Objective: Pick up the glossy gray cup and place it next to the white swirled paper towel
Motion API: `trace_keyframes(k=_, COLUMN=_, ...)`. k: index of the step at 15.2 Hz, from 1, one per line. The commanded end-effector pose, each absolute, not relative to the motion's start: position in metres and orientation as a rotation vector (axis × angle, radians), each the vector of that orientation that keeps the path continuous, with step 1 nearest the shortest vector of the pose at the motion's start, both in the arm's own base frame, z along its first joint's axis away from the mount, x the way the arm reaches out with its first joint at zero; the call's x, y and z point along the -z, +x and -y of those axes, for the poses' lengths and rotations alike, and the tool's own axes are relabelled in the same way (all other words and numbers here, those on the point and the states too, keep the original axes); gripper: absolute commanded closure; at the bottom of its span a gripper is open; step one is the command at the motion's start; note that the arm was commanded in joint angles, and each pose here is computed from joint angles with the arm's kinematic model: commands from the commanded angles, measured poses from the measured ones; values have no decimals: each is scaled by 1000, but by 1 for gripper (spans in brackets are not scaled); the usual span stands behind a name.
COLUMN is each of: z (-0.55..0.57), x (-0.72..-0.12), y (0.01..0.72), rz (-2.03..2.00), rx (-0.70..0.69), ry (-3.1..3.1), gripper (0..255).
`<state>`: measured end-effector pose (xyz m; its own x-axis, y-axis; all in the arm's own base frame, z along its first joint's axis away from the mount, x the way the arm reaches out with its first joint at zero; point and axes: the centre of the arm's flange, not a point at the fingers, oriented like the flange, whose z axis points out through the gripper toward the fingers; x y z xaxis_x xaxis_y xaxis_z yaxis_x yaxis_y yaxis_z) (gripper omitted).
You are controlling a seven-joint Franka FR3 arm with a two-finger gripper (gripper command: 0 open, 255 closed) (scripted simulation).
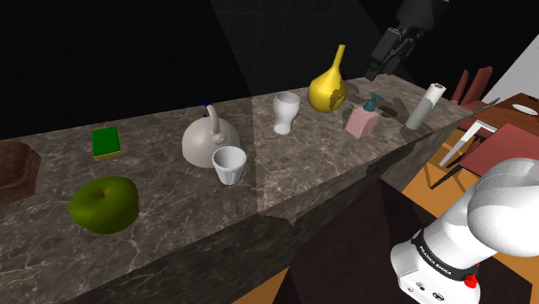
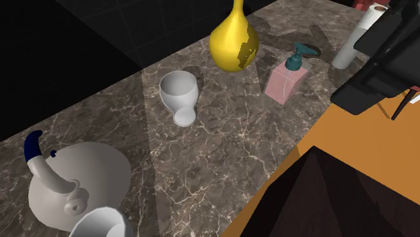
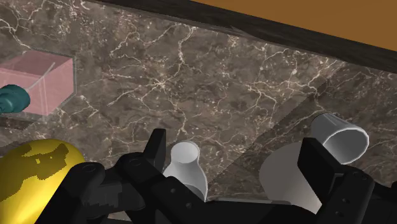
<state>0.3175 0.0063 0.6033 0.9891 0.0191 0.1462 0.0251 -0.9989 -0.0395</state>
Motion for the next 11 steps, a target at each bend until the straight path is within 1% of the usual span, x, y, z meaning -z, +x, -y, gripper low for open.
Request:
trace_keyframes(k=1, z=-6, x=-603, y=318, rz=34, rx=227, ry=-3092, gripper=0)
trace_keyframes(k=11, z=-8, x=-527, y=422, rz=4, rx=257, ry=-3068, gripper=0)
